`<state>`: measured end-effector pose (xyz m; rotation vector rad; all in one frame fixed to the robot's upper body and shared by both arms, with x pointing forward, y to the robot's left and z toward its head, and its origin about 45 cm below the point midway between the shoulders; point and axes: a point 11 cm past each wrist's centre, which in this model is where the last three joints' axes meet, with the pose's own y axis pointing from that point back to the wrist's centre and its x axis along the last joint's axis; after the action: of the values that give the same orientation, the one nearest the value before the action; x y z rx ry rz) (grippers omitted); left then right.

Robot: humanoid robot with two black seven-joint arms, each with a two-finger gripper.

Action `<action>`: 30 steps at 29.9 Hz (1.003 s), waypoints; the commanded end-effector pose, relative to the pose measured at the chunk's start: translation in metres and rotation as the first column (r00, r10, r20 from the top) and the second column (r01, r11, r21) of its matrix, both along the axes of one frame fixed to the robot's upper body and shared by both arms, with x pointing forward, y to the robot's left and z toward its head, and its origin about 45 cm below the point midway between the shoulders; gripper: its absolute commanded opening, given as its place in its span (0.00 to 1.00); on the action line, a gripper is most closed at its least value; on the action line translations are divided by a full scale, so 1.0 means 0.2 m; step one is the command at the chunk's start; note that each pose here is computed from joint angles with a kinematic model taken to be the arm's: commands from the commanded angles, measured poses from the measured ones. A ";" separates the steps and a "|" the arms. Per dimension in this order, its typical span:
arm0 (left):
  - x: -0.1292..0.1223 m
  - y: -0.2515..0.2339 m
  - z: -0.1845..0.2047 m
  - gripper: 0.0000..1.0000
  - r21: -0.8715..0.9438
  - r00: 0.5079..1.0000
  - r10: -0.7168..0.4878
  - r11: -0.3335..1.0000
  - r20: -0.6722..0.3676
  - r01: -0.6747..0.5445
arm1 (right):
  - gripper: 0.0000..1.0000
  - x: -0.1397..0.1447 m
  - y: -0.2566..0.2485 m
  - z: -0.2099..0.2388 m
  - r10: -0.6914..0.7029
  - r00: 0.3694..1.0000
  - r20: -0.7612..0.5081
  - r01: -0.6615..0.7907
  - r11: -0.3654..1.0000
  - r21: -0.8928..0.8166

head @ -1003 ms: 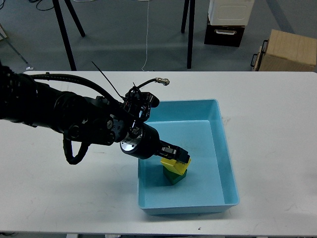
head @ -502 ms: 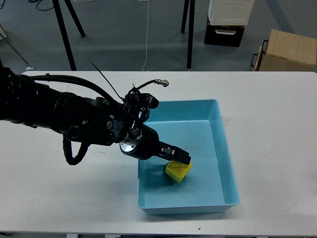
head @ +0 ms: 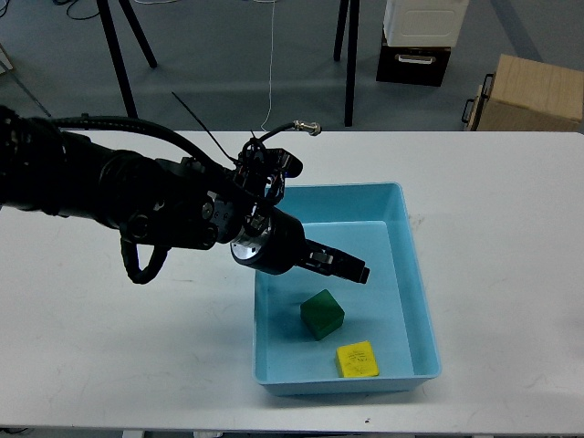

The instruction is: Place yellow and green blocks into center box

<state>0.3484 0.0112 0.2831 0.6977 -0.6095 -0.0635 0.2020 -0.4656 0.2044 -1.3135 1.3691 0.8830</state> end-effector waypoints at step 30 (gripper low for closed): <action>0.69 1.01 0.84 1.00 -0.716 0.739 -0.045 -0.213 -0.672 -0.664 | 1.00 0.04 0.02 0.02 0.016 1.000 0.011 -0.016 1.000 -0.021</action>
<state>0.4864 0.1808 0.4728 -0.8088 0.1560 0.7428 0.2083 -0.4622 0.2078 -1.3422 1.3618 0.8775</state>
